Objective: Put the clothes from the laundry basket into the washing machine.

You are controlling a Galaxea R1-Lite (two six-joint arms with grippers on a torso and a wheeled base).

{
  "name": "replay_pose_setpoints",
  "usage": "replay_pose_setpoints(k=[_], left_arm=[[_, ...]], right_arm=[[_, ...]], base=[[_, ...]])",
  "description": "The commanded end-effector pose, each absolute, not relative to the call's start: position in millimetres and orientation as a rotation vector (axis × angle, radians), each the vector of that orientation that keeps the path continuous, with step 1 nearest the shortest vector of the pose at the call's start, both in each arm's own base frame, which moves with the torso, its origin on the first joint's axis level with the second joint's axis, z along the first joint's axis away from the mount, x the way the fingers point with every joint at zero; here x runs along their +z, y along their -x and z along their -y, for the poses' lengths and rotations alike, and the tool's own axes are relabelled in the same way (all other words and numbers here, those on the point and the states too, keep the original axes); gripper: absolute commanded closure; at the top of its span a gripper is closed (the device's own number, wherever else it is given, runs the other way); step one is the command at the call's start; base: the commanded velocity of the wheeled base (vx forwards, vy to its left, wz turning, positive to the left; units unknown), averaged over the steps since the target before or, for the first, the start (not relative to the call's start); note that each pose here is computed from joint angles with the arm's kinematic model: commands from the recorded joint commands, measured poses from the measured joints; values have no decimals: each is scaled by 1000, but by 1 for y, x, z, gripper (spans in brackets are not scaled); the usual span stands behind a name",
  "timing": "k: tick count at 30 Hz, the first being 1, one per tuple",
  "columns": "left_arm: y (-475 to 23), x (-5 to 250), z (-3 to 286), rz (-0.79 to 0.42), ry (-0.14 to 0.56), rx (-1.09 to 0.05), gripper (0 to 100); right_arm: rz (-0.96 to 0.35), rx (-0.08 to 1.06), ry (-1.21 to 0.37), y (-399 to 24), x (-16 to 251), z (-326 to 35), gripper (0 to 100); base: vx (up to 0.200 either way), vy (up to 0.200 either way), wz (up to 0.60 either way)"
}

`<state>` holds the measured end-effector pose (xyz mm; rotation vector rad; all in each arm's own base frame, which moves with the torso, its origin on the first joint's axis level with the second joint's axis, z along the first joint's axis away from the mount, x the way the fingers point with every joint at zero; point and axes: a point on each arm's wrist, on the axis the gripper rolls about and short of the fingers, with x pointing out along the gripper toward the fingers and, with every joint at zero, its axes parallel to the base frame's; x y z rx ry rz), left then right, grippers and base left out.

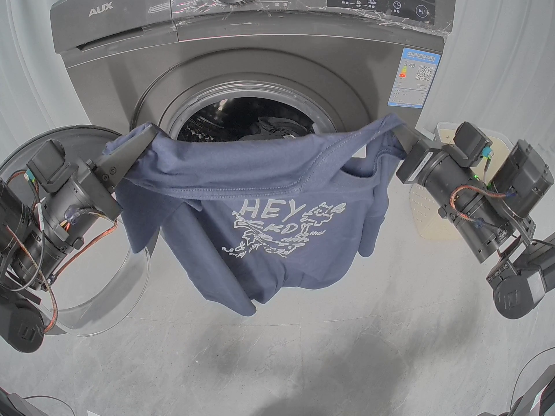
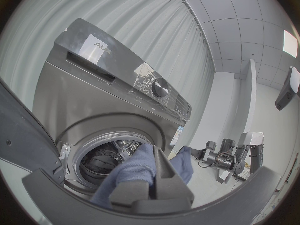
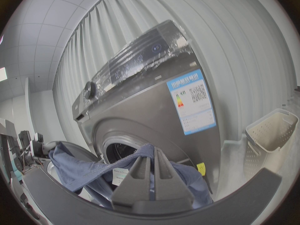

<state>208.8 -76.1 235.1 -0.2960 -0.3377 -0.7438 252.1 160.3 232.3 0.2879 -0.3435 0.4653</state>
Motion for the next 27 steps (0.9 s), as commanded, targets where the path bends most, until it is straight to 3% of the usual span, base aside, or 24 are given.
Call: replay_pose_setpoints(k=[1, 27], left_arm=[[-211, 236, 70, 345, 290, -717, 100], [-207, 239, 68, 360, 286, -714, 100]], right_arm=[[385, 468, -305, -251, 244, -160, 100], [375, 454, -318, -247, 242, -166, 100]], base=[[0, 0, 0], [0, 0, 0]])
